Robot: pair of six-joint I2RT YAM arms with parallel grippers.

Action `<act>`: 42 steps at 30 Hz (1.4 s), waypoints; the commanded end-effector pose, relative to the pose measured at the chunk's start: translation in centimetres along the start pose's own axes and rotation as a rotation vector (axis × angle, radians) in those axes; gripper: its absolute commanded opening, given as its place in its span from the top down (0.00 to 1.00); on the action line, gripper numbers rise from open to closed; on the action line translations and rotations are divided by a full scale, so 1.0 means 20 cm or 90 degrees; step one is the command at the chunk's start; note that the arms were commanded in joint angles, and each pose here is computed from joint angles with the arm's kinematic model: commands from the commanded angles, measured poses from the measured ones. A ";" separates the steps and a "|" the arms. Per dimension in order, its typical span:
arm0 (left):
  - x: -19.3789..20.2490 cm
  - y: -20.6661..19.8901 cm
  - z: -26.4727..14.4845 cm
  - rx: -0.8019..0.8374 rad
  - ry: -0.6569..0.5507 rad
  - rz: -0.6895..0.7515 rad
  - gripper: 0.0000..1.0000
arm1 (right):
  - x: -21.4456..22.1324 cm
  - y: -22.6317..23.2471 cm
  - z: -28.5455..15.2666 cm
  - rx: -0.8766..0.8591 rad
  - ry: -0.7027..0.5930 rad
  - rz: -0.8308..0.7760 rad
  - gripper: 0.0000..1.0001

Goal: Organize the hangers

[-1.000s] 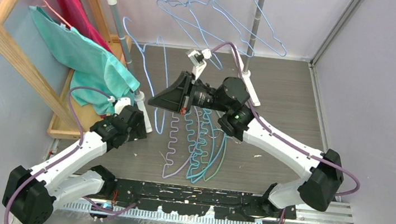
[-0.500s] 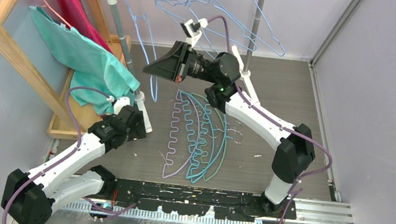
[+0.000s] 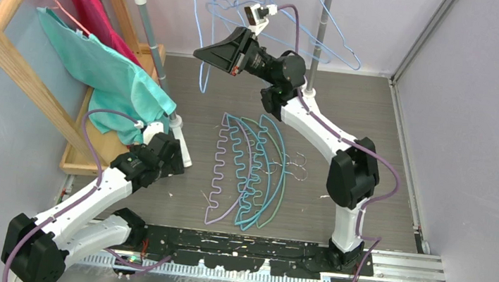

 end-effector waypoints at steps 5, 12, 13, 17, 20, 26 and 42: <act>-0.05 -0.01 -0.02 0.006 -0.029 -0.009 0.02 | -0.08 -0.03 -0.19 -0.046 -0.086 0.058 0.99; -0.05 -0.03 0.00 0.008 -0.022 -0.008 0.02 | -0.15 0.02 -0.33 -0.007 -0.132 0.018 0.99; -0.05 -0.03 0.01 0.010 -0.021 -0.009 0.02 | -0.15 0.03 -0.34 -0.001 -0.134 0.013 0.99; -0.03 -0.04 0.02 0.011 -0.011 -0.008 0.02 | -0.20 0.03 -0.40 0.019 -0.149 -0.007 0.99; -0.03 -0.04 0.03 0.011 -0.009 -0.007 0.02 | -0.25 0.03 -0.45 0.050 -0.168 -0.033 0.99; -0.03 -0.04 0.03 0.012 -0.009 -0.007 0.02 | -0.31 -0.03 -0.58 0.165 -0.204 -0.090 0.99; -0.01 -0.05 0.04 0.012 -0.002 -0.008 0.02 | -0.50 -0.12 -0.89 0.251 -0.265 -0.118 0.99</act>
Point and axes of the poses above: each gripper's point midway between its finger pads, its own z axis out along the fingers, its own y axis along the line the jaws close on, x = y × z, the point moved 6 cm from there along -z, back along the fingers, and after that the axes turned 7 degrees about z, right-handed, at the moved point
